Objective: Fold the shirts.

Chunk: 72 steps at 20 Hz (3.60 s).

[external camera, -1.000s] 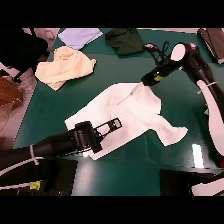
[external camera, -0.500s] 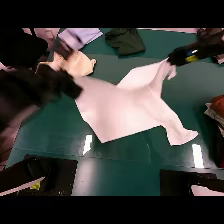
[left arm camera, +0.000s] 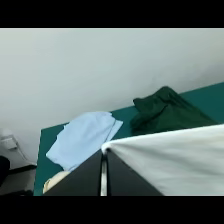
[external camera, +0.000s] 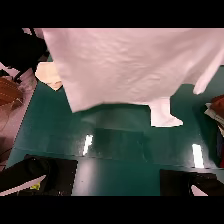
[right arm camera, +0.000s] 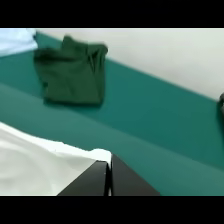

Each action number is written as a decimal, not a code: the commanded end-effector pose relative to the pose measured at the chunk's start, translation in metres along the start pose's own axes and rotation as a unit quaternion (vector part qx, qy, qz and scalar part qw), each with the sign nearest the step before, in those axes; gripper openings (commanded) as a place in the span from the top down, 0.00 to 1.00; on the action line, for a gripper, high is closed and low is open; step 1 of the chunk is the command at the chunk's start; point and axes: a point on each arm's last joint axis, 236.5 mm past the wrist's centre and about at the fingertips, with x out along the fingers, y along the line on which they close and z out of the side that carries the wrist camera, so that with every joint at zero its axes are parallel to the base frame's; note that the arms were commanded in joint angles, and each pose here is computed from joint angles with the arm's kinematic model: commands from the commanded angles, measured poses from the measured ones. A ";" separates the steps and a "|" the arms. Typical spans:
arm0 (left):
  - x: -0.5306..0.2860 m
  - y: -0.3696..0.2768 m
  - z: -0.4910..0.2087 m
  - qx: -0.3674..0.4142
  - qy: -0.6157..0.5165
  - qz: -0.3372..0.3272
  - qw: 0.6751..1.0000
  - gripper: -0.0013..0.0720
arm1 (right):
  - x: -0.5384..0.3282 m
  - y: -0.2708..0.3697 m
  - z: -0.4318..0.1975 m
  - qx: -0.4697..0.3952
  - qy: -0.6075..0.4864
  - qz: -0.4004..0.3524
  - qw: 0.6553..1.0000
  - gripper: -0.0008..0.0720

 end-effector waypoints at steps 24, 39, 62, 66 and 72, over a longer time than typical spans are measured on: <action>0.139 -0.126 -0.182 0.106 0.214 -0.105 0.965 0.95 | 0.184 -0.035 -0.188 0.073 0.264 -0.015 0.962 0.97; 0.271 -0.073 -0.342 0.036 0.289 -0.013 0.957 0.95 | 0.327 -0.048 -0.303 0.114 0.356 0.021 0.927 0.97; 0.243 0.016 -0.373 -0.089 0.388 0.065 0.915 0.31 | 0.189 -0.088 -0.334 0.289 0.344 0.031 0.893 0.31; 0.203 -0.012 -0.405 -0.084 0.474 0.004 0.876 0.56 | 0.109 -0.037 -0.396 0.304 0.329 0.016 0.894 0.31; 0.127 -0.056 -0.442 -0.110 0.579 -0.131 0.797 0.32 | 0.058 0.021 -0.410 0.206 0.338 0.033 0.918 0.30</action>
